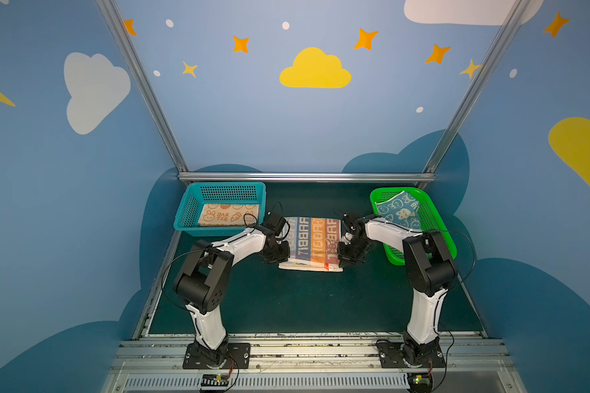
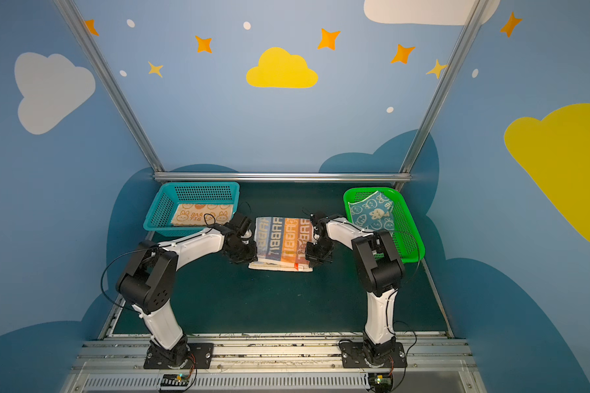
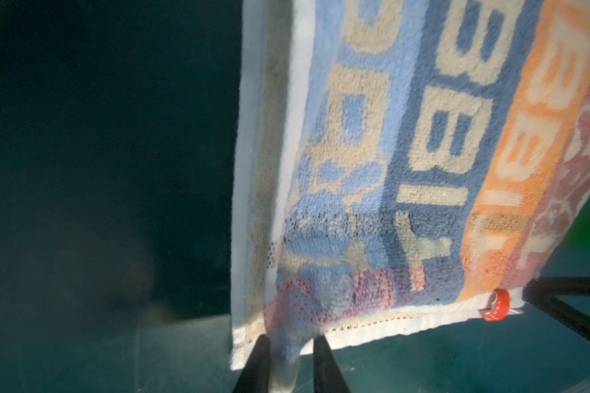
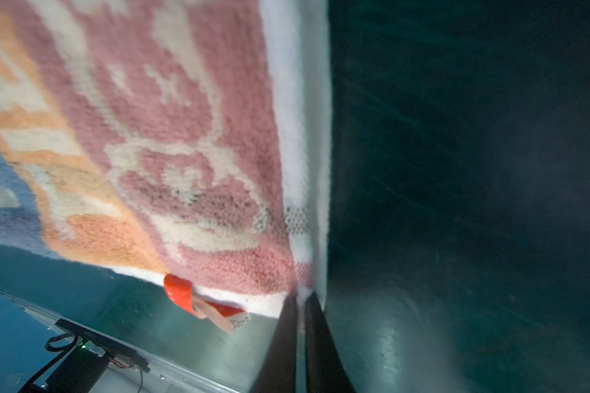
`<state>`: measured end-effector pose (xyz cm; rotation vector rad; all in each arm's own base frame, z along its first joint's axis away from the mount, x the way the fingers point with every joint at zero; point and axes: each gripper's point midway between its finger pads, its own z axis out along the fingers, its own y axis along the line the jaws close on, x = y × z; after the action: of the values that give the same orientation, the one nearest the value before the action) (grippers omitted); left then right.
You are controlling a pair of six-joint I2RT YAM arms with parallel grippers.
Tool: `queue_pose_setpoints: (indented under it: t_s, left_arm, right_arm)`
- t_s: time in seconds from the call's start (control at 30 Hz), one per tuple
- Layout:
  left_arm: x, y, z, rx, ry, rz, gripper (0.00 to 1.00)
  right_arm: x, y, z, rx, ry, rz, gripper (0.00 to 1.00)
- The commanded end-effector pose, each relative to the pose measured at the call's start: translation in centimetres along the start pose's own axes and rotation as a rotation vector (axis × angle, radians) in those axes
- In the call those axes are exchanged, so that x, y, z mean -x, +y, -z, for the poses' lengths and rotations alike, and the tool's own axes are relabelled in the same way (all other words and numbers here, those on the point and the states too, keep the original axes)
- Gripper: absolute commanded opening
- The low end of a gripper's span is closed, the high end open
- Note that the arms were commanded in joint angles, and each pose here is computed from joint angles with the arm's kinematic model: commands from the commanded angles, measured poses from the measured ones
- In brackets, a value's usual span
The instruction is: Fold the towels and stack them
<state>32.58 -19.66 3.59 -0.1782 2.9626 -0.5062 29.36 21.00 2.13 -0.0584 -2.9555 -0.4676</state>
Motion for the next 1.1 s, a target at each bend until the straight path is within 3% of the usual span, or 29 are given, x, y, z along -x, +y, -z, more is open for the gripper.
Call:
queue_pose_setpoints:
  t_s: [0.0,0.1,0.27,0.43,0.5,0.83,1.07]
  left_arm:
    - [0.0,-0.5,1.3,-0.003,-0.008,-0.011,0.33]
    - [0.2,-1.0,2.6,-0.015,-0.024,-0.019,0.39]
    - [0.9,-1.9,5.9,-0.028,-0.083,-0.042,0.60]
    - [1.9,-3.7,8.4,-0.099,-0.150,-0.040,0.94]
    - [2.2,-4.6,8.0,-0.143,-0.141,-0.025,1.00]
    - [5.5,-8.6,3.7,-0.282,-0.060,0.004,1.00]
    - [4.4,-6.2,-0.3,-0.220,0.010,0.041,1.00]
  right_arm:
    - [-0.2,0.4,0.6,-0.006,-0.009,0.010,0.15]
    - [-0.2,0.5,1.2,-0.012,-0.020,0.019,0.21]
    - [-0.1,0.8,2.9,-0.014,-0.053,0.036,0.31]
    - [-0.3,1.7,4.8,0.014,-0.093,0.056,0.54]
    - [-0.2,2.1,5.0,0.036,-0.097,0.058,0.62]
    - [1.8,6.2,3.6,0.261,-0.088,0.036,0.78]
    - [2.6,6.6,1.7,0.306,-0.062,0.008,0.82]
